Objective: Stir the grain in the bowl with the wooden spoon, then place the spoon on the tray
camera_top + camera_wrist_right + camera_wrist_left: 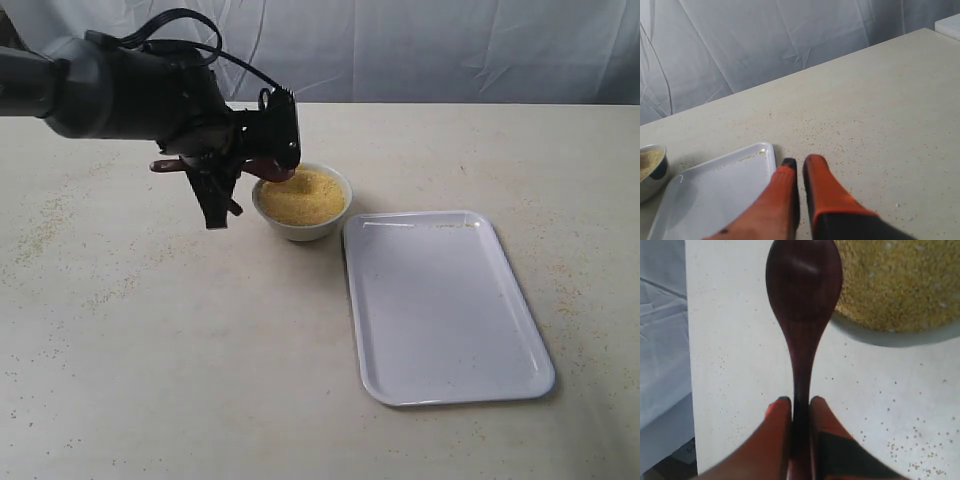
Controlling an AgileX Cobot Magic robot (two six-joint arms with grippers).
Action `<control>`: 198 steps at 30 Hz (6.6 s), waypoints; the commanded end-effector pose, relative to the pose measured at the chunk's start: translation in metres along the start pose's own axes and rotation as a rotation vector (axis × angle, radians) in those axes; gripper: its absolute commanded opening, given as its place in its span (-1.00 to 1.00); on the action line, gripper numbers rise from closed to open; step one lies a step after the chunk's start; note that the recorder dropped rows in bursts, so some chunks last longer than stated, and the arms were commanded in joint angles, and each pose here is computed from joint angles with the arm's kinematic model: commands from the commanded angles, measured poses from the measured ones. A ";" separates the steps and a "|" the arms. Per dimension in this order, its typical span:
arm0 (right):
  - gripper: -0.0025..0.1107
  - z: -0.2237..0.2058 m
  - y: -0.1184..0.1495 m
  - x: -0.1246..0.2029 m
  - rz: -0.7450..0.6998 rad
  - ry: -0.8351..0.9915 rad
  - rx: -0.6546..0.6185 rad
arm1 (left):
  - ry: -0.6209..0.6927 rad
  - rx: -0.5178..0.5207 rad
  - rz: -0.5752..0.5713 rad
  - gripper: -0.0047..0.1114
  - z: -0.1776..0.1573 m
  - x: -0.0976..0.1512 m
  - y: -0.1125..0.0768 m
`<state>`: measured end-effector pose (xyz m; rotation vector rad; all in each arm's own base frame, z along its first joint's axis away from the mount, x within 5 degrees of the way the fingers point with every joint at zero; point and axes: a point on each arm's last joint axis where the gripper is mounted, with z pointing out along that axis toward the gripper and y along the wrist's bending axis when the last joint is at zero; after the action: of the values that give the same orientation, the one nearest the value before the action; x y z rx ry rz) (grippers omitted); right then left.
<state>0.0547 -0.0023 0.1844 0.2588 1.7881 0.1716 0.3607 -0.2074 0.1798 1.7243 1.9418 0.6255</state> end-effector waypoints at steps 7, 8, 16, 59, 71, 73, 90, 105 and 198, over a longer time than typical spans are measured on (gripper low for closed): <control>-0.81 -0.001 0.000 -0.001 -0.003 -0.018 0.000 | 0.024 -0.001 0.202 -0.92 0.012 -0.035 -0.021; -0.81 -0.001 0.000 -0.001 -0.003 -0.018 0.000 | 0.027 0.001 0.223 -0.92 0.011 -0.038 -0.024; -0.81 -0.001 0.000 -0.001 -0.003 -0.018 0.000 | 0.116 0.000 0.298 -0.92 0.003 -0.042 -0.033; -0.81 -0.001 0.000 -0.001 -0.003 -0.018 0.000 | 0.138 -0.094 0.371 -0.92 0.008 -0.045 -0.020; -0.81 -0.001 0.000 -0.001 -0.003 -0.018 0.000 | 0.157 -0.023 0.429 -0.92 -0.005 -0.055 -0.034; -0.81 -0.001 0.000 -0.001 -0.003 -0.018 0.000 | 0.169 -0.027 0.425 -0.92 -0.007 -0.055 -0.031; -0.81 -0.001 0.000 -0.001 -0.003 -0.018 0.000 | 0.302 -0.168 0.487 -0.92 -0.035 -0.049 -0.004; -0.81 -0.001 0.000 -0.001 -0.003 -0.018 0.000 | 0.329 -0.317 0.657 -0.92 -0.058 -0.079 -0.021; -0.81 -0.001 0.001 -0.001 0.016 -0.016 -0.005 | -0.906 -0.693 -1.167 -0.91 -0.234 0.227 -0.162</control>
<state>0.0546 -0.0018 0.1844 0.2690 1.7861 0.1871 0.0727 -0.0286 0.2523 0.4554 1.5472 -0.1259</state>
